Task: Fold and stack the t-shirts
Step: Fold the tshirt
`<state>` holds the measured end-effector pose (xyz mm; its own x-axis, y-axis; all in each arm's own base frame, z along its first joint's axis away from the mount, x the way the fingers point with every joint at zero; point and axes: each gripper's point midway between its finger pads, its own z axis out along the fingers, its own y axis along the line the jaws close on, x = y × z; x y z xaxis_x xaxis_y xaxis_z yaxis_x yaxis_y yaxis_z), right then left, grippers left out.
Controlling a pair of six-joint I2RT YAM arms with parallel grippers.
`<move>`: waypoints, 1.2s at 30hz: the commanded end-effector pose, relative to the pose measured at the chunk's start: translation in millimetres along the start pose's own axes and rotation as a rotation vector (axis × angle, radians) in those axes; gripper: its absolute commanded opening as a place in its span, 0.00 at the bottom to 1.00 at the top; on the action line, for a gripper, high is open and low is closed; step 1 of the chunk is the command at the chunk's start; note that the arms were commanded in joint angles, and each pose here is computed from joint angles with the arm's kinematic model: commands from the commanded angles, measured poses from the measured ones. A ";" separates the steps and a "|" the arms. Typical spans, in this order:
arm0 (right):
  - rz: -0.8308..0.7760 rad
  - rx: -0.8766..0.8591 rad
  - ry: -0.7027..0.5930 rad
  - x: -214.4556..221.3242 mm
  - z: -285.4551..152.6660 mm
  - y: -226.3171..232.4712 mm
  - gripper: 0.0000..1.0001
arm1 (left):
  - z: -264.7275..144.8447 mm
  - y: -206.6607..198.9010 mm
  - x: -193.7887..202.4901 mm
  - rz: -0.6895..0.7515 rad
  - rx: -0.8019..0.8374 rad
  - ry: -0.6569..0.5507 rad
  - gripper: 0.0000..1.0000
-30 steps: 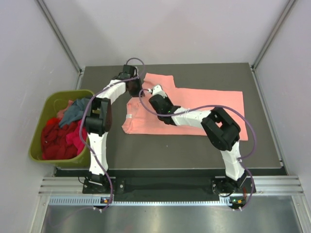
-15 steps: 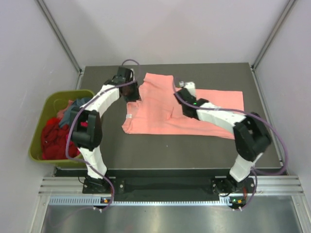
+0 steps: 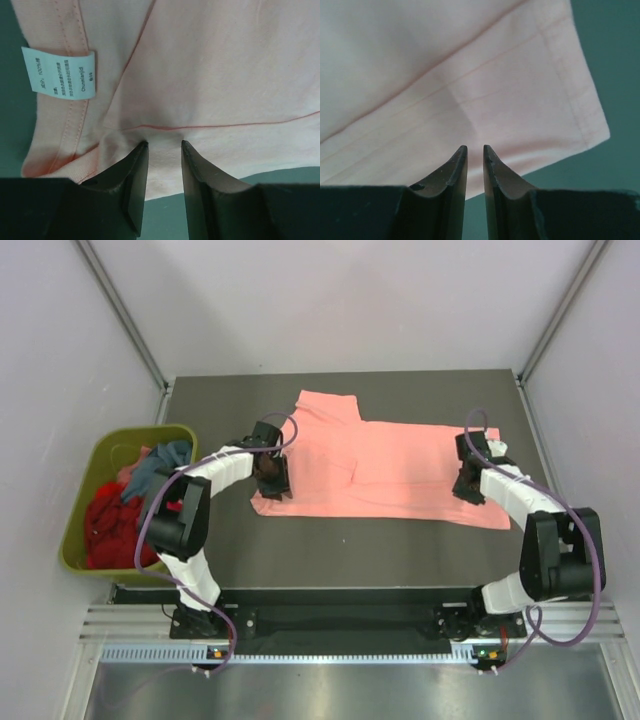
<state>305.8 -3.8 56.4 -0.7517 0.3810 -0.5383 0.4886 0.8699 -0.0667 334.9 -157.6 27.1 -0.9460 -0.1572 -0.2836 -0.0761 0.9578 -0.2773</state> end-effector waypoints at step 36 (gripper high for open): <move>0.328 0.056 -0.046 -21.3 -11.4 -94.3 0.33 | -82.0 -5.0 -39.0 0.024 0.004 -0.192 0.40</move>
<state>250.6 -91.9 54.7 -0.5858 0.6257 -0.5151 0.7407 0.6713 -0.0269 362.6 -117.3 98.2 -0.8579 -0.2168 -0.4658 -0.1590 0.9741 -0.1607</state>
